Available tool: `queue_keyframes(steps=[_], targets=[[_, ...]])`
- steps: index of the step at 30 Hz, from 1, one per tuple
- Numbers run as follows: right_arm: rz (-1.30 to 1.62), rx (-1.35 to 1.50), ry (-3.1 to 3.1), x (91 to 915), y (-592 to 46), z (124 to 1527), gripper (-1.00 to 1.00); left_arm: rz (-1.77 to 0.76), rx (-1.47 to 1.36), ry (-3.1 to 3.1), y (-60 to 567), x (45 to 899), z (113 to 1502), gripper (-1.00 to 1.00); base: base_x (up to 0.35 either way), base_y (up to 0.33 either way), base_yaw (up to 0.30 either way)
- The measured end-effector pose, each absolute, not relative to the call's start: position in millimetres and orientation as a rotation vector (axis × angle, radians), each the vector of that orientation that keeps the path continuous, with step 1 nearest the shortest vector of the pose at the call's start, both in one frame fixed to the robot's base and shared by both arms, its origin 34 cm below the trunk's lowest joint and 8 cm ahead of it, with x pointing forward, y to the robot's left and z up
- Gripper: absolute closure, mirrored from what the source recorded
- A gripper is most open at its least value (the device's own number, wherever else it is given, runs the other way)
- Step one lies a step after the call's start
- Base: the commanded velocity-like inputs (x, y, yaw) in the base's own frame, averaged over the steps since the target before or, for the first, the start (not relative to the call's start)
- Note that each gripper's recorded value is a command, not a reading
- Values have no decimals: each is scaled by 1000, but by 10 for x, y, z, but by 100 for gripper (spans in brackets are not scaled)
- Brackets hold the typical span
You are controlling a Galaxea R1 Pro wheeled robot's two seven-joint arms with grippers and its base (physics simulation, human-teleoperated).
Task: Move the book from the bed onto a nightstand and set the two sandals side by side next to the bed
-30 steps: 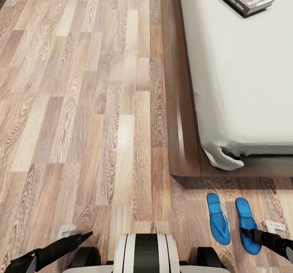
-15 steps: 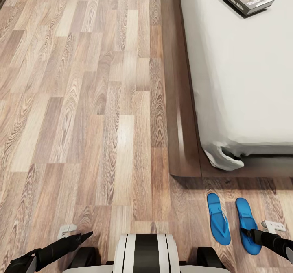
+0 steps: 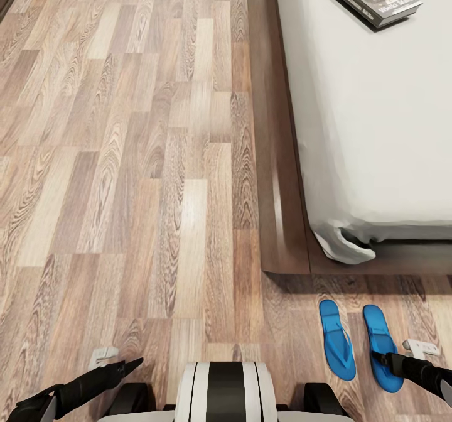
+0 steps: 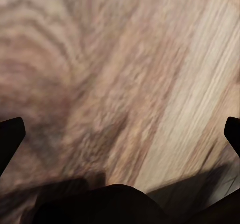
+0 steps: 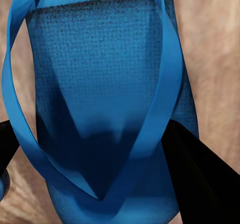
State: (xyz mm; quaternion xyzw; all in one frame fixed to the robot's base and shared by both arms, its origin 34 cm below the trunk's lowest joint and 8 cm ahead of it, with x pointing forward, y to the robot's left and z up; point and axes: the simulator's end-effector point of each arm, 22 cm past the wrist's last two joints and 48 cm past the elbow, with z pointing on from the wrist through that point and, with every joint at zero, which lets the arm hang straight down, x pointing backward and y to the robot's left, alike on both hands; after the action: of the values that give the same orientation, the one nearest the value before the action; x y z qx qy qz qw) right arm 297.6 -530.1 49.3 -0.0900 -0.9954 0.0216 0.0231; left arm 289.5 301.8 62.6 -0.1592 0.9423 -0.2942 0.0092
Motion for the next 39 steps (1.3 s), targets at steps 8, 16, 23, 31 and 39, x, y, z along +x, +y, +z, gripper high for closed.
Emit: queue_keyframes(steps=[8,16,23,31,39], targets=[[70,-280,-3084,2985,-5308,493,100,-917,-498,2944,3022,2895,625,-100,0,34,0],[68,-283,-3085,2991,-5304,492,100,-915,-498,2945,3023,2890,622,-100,0,29,0],[70,-281,-3084,2986,-5308,494,100,-915,-499,2945,3025,2892,623,-100,36,74,0],[70,-281,-3084,2985,-5308,494,100,-915,-498,2945,3023,2890,622,-100,14,24,0],[68,-277,-3081,2971,-5302,495,100,-911,-499,2948,3026,2885,618,-100,80,0,0]])
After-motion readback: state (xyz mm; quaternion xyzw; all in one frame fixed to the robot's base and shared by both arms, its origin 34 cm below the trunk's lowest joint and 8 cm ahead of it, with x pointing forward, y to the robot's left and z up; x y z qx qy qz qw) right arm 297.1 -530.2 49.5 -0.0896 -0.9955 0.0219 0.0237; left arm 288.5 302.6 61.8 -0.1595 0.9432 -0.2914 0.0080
